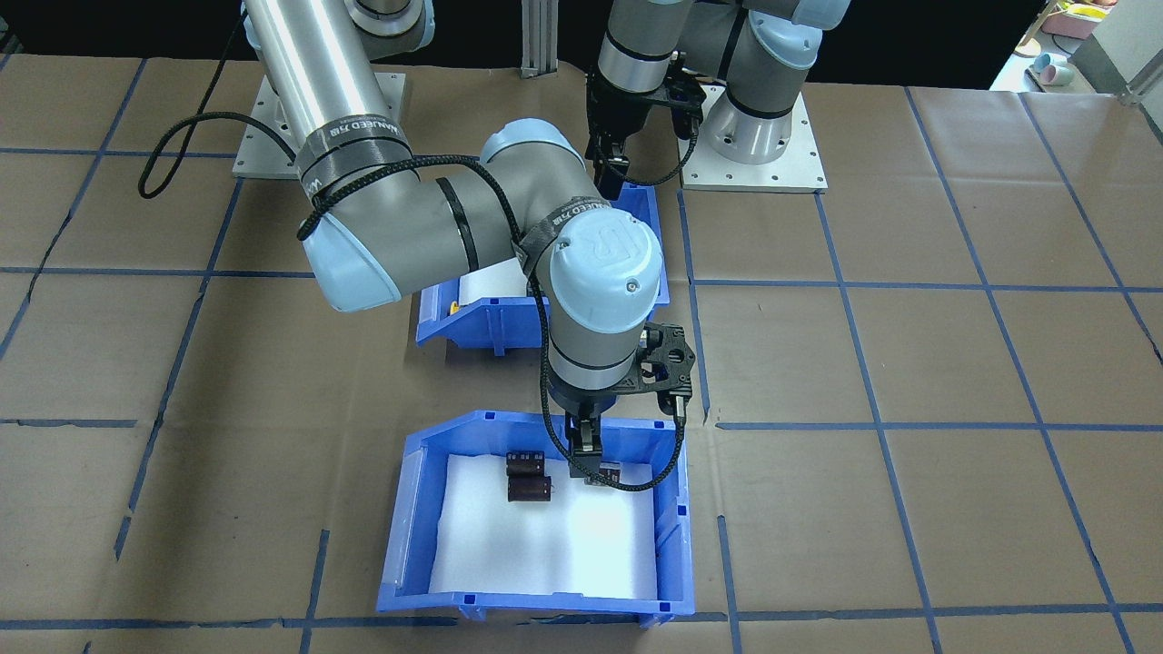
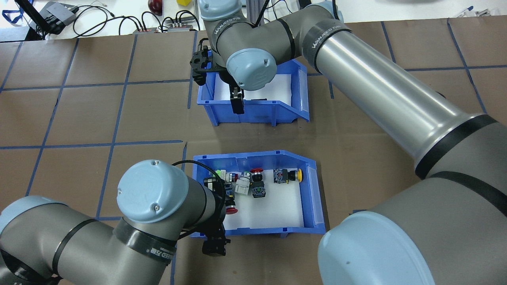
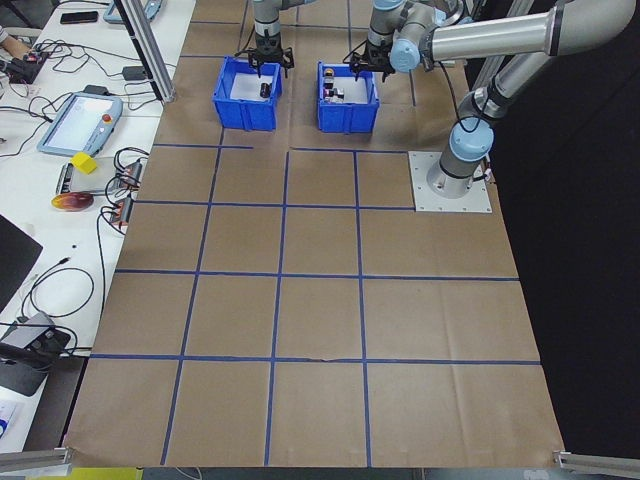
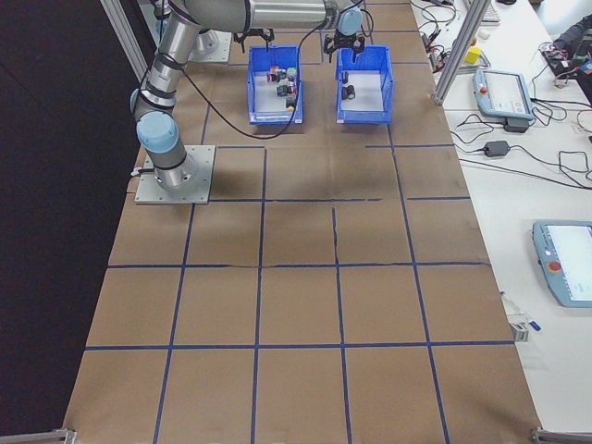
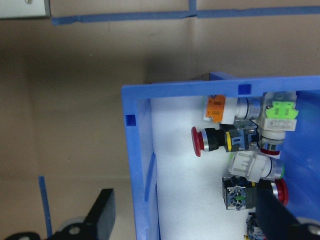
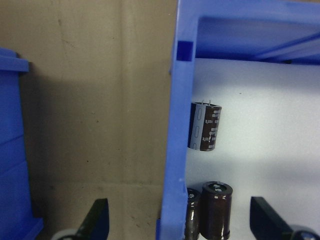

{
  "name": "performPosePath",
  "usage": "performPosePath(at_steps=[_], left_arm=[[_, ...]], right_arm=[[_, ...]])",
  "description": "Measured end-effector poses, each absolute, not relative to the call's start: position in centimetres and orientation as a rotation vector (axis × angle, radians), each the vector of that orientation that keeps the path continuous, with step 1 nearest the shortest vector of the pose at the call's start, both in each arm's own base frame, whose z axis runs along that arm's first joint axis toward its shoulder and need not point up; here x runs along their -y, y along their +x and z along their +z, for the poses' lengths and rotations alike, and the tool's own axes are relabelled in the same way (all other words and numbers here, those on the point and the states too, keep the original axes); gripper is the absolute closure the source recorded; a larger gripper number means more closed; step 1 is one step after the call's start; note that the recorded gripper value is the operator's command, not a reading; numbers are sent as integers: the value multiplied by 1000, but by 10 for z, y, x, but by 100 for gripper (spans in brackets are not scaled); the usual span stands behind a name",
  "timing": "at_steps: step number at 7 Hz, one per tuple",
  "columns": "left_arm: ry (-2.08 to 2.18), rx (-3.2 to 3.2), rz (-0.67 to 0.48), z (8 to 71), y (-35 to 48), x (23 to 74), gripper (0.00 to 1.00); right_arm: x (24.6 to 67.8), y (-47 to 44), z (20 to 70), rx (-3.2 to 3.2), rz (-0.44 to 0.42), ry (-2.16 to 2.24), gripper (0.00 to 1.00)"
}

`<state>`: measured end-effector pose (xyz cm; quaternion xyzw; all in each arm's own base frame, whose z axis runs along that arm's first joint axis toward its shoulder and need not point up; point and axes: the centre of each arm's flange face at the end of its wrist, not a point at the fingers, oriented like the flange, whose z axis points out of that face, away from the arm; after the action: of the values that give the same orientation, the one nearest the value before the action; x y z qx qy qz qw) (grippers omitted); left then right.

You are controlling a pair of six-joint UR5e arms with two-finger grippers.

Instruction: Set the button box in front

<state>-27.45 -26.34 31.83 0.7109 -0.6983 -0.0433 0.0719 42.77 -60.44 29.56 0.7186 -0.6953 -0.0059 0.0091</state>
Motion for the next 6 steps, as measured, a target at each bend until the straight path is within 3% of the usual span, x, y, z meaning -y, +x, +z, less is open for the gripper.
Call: performPosePath(at_steps=[1, 2, 4, 6], left_arm=[[2125, 2104, -137, 314, -281, 255, 1], [2127, 2111, -145, 309, -284, 250, 2], [2146, 2130, -159, 297, -286, 247, 4], [2173, 2148, -175, 283, -289, 250, 7]], right_arm=[[603, 426, 278, 2172, -7, 2239, 10], [600, 424, 265, 2176, 17, 2226, 40], [596, 422, 261, 2174, 14, 2186, 80], [596, 420, 266, 2159, 7, 2162, 90]])
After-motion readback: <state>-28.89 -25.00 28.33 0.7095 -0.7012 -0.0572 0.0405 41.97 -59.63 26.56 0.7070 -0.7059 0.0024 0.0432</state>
